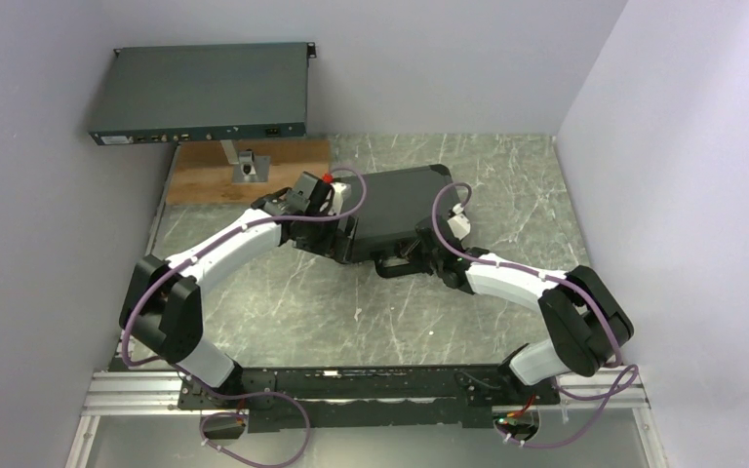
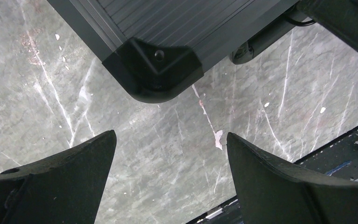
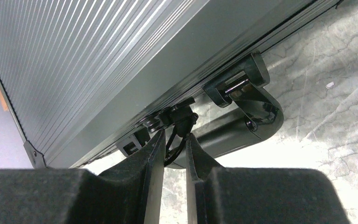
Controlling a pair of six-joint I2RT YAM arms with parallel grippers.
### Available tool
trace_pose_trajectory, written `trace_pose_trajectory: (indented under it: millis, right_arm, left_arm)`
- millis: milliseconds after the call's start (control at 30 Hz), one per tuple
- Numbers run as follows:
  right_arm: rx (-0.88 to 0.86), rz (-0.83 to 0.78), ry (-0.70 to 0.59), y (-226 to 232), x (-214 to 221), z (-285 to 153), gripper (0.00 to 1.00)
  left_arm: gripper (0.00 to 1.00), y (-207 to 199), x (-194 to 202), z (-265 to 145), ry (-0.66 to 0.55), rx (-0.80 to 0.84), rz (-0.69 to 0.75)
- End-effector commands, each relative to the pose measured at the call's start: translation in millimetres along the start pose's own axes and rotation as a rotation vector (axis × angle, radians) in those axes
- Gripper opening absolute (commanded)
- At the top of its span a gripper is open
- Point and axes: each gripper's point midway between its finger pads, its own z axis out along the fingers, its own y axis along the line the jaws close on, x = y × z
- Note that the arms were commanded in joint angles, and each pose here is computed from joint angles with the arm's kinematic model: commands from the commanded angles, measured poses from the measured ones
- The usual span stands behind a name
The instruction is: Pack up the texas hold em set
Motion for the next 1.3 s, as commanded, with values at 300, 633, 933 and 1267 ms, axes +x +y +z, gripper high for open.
trace_pose_trajectory:
  millis: [300, 633, 933, 1267]
  right_arm:
    - [-0.547, 0.137, -0.265, 136.7, -76.3, -52.4, 0.24]
    - [-0.623, 0.147, -0.27, 160.4, -81.6, -66.2, 0.25]
    - [-0.662, 0.133, -0.306, 171.9, -87.5, -88.3, 0.22]
    - [-0.743, 0.17, -0.317, 199.0, -100.1, -106.0, 0.19]
  left_arm:
    - [0.94, -5.5, 0.8, -6.7, -0.033, 0.042, 0.013]
    - [0.94, -10.1, 0.7, -7.5, -0.033, 0.065, 0.0]
    - [0.93, -10.2, 5.9, -6.7, -0.024, 0.068, -0.013]
    - [0.91, -17.8, 7.9, -5.0, -0.02, 0.116, -0.017]
